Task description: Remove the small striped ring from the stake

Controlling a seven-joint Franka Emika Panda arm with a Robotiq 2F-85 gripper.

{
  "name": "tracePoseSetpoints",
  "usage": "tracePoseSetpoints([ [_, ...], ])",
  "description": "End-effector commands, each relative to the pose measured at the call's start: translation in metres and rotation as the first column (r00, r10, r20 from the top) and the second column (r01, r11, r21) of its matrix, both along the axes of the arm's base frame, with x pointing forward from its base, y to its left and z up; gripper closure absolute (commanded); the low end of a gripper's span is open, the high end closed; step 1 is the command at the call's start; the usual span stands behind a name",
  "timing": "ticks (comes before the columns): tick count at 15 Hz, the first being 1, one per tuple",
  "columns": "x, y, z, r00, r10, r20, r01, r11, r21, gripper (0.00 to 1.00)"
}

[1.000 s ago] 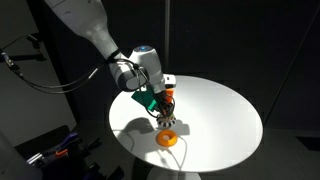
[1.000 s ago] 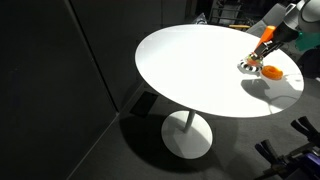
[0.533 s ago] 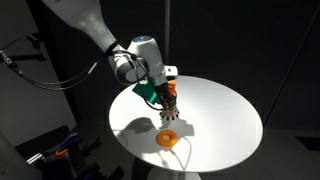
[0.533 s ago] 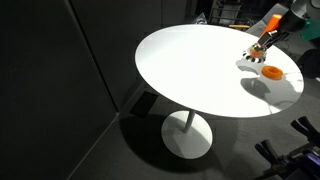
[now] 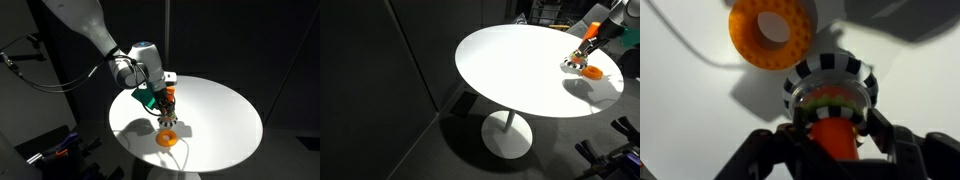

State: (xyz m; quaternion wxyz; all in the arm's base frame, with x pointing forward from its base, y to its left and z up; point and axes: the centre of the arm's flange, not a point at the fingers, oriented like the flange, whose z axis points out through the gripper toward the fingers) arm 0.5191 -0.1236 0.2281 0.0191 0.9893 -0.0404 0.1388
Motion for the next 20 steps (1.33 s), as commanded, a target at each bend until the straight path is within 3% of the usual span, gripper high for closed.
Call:
tracePoseSetpoints([
  [1,-0.001,0.002,-0.015,1.000,-0.011,-0.026,0.011,1.000,-0.003,0.60],
  [8,-0.001,0.005,-0.021,1.000,0.001,-0.024,-0.001,1.000,0.001,0.60],
  [9,-0.001,0.005,-0.020,1.000,0.002,-0.024,-0.001,1.000,0.002,0.44],
  [10,-0.001,0.005,-0.019,1.000,0.002,-0.023,-0.002,1.000,0.001,0.45],
  [12,-0.001,0.005,-0.016,1.000,0.003,-0.019,-0.003,1.000,0.003,0.60],
  [17,-0.003,0.008,-0.004,0.998,0.012,-0.069,-0.011,1.000,0.016,0.60],
  [20,-0.002,0.008,0.009,0.998,0.007,-0.070,-0.010,0.999,-0.041,0.60],
])
